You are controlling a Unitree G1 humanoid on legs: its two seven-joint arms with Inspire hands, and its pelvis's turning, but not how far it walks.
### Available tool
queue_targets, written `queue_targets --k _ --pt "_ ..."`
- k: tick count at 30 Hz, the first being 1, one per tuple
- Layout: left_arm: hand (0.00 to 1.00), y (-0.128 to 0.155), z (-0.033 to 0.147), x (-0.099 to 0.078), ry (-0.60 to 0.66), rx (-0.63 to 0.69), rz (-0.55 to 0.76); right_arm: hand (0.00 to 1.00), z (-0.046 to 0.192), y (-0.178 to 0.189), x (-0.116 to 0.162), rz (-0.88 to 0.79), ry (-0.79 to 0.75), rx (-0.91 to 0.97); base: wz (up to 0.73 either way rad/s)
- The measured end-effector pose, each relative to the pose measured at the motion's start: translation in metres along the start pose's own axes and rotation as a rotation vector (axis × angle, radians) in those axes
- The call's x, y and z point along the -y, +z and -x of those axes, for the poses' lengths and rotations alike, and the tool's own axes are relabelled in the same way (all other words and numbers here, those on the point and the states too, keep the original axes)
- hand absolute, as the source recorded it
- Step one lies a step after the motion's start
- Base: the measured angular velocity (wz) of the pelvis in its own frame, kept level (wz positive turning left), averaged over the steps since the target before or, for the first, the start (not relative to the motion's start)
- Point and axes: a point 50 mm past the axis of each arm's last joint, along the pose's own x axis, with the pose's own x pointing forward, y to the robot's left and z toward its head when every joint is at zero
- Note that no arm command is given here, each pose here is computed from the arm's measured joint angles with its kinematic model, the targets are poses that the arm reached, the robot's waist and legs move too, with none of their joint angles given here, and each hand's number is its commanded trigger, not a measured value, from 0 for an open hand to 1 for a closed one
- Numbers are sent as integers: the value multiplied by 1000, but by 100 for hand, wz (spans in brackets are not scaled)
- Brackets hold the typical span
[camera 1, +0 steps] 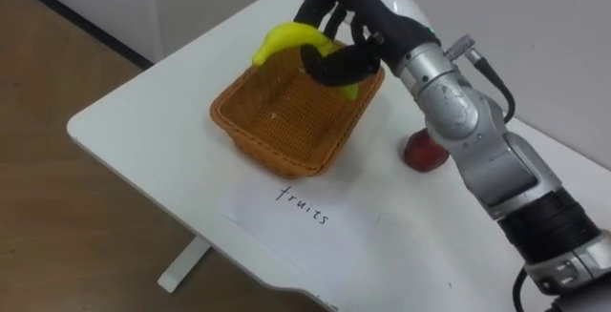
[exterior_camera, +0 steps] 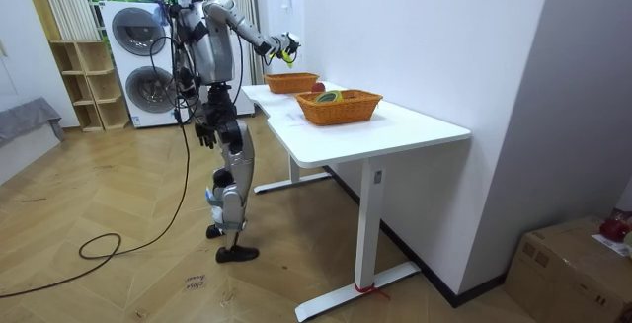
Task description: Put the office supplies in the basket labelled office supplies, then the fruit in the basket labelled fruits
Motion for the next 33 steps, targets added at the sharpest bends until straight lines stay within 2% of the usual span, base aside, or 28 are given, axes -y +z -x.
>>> queue_targets --k 2,3,4,13,33 --pt "0 0 0 0 1 -1 0 46 0 -2 0 -1 -5 -8 2" --pt "0 0 0 0 0 -2 0 17 0 -3 -1 -3 -6 -13 4" --pt "0 0 0 0 0 -3 0 0 0 -7 -1 -10 -9 -29 4" --pt "0 -2 0 0 1 -18 -5 0 2 -26 -13 -49 20 -114 1" --pt "0 -4 1 4 -16 -26 -24 0 3 -30 -17 -54 39 -133 1"
